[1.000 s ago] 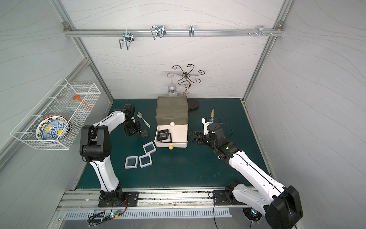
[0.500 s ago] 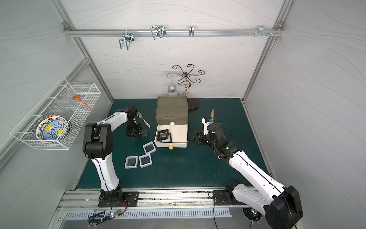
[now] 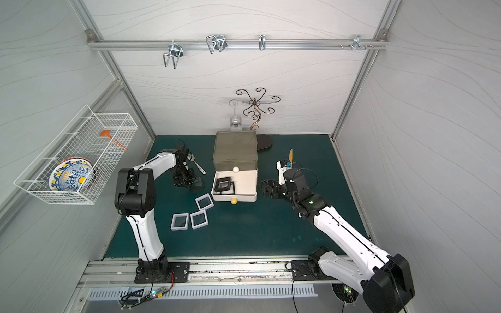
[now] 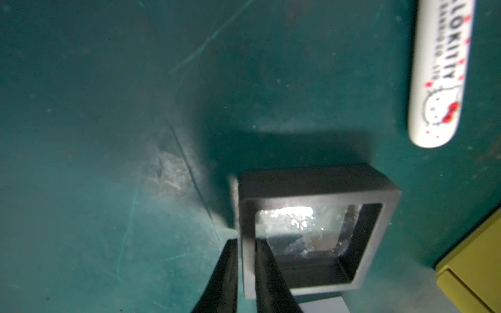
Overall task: Place the brooch boxes into the drawer by color
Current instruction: Pick up the brooch box from the center of the board.
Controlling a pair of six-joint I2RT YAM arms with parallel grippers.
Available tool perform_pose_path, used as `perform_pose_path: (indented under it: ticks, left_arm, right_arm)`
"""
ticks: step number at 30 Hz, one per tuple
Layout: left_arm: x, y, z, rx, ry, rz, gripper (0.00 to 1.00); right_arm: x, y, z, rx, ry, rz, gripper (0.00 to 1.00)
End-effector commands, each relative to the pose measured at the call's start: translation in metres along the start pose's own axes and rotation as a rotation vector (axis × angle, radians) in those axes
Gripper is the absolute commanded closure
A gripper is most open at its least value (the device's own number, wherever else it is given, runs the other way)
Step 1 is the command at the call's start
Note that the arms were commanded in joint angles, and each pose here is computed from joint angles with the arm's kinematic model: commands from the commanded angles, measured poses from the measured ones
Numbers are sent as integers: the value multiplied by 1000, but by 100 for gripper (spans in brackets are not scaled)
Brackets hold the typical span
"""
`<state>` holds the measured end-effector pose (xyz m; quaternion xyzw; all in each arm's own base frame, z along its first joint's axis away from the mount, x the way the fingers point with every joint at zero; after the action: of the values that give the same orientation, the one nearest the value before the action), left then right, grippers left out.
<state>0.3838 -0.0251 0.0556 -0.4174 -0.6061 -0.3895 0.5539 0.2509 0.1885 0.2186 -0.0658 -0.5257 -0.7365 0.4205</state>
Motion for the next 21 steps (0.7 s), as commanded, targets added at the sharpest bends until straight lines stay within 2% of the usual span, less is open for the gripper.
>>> perform_pose_path:
  ticks: [1, 3, 7, 11, 16, 21]
  left_arm:
    - [-1, 2, -2, -14, 22, 9, 83]
    - [-1, 3, -3, -13, 19, 9, 85]
    - [0, 2, -2, -15, 20, 9, 100]
    - [17, 3, -6, -21, 4, -28, 100]
    - [74, 1, -22, -42, -125, -119, 100]
    - [148, -17, -51, -135, -253, -240, 100]
  right_arm:
    - [2, -4, -2, 7, -11, 5, 11]
    - [3, -4, -2, 7, -10, 2, 11]
    - [3, -4, -2, 7, -12, 1, 11]
    - [4, -3, -1, 8, -11, -1, 11]
    - [3, -2, -1, 7, -11, -2, 11]
    - [1, -2, 0, -4, -2, 0, 11]
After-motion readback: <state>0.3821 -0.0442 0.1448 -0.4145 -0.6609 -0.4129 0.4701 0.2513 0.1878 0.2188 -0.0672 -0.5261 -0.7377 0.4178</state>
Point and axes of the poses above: each gripper's point midway between its finger pads, its own x axis back along the fingers, its own z axis along the line the jaws close on, y = z × x, the point moved 3 cm from there along x, back along the fingers, and after that the axes turned 1 degree about -x, right-handed, at the moved point
